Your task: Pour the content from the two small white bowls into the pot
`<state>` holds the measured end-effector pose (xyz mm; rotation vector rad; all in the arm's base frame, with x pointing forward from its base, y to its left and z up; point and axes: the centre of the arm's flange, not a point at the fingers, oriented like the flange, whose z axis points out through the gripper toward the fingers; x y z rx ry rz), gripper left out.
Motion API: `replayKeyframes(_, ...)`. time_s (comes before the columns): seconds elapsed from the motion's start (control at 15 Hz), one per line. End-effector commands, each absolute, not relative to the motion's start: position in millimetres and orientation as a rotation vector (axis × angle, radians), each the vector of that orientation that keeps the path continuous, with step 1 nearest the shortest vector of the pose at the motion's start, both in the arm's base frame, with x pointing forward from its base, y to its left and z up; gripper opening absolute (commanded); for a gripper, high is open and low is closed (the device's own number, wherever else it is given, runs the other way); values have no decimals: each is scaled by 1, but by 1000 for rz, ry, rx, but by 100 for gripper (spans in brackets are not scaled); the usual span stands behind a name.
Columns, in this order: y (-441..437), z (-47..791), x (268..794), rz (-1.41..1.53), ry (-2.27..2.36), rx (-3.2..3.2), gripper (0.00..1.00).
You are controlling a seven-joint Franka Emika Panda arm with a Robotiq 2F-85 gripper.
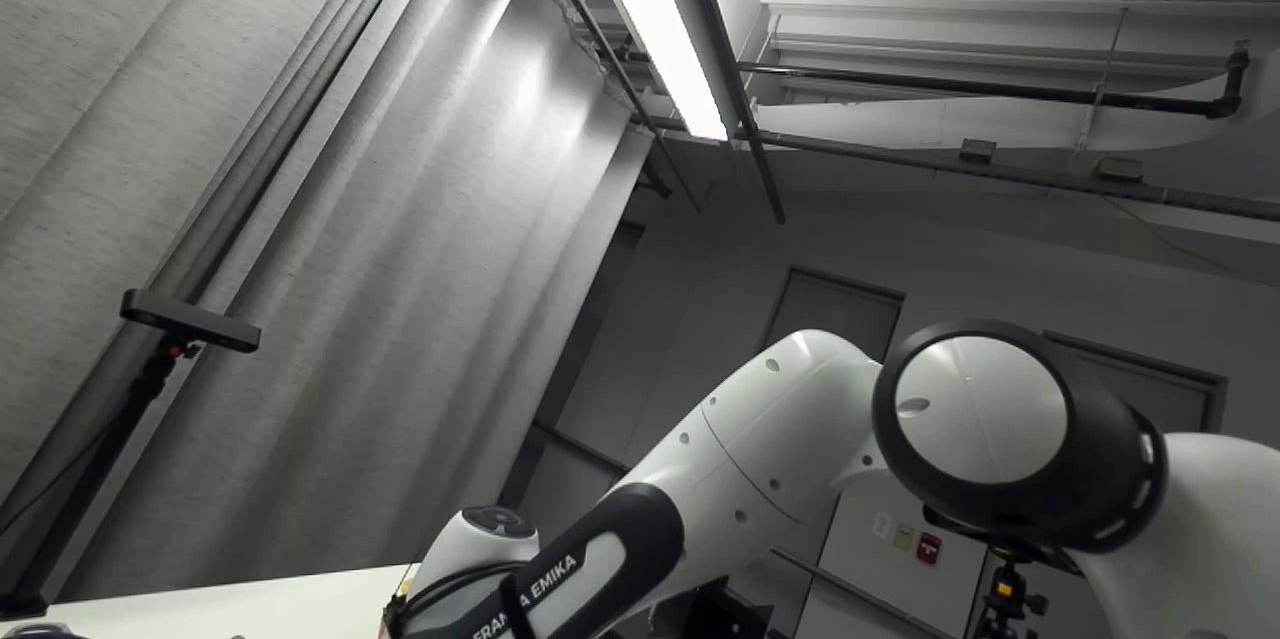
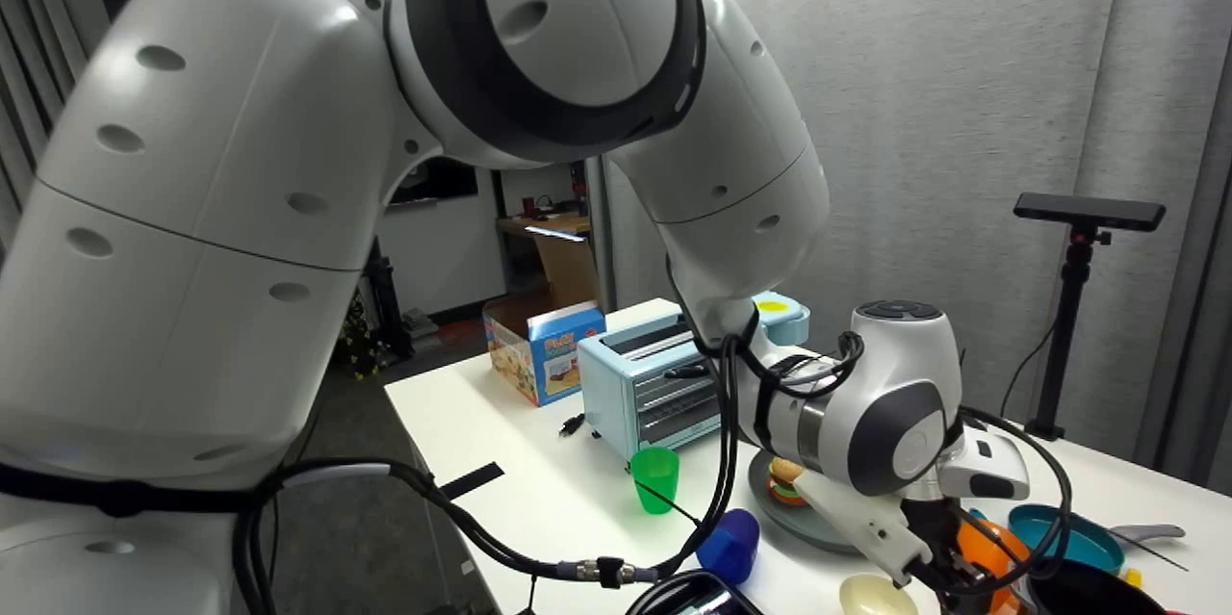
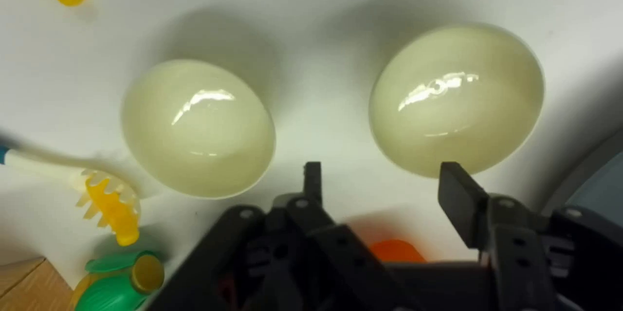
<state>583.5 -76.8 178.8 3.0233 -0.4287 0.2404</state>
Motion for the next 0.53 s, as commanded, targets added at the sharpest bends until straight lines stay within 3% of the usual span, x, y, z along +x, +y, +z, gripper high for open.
replayKeyframes(0.0, -100, 192, 603, 260, -508, 3015, 96)
replayKeyframes(0.07, -107, 195, 606, 279, -540, 3007, 100)
replayKeyframes(0.47, -160, 208, 613, 346, -712, 2921, 100)
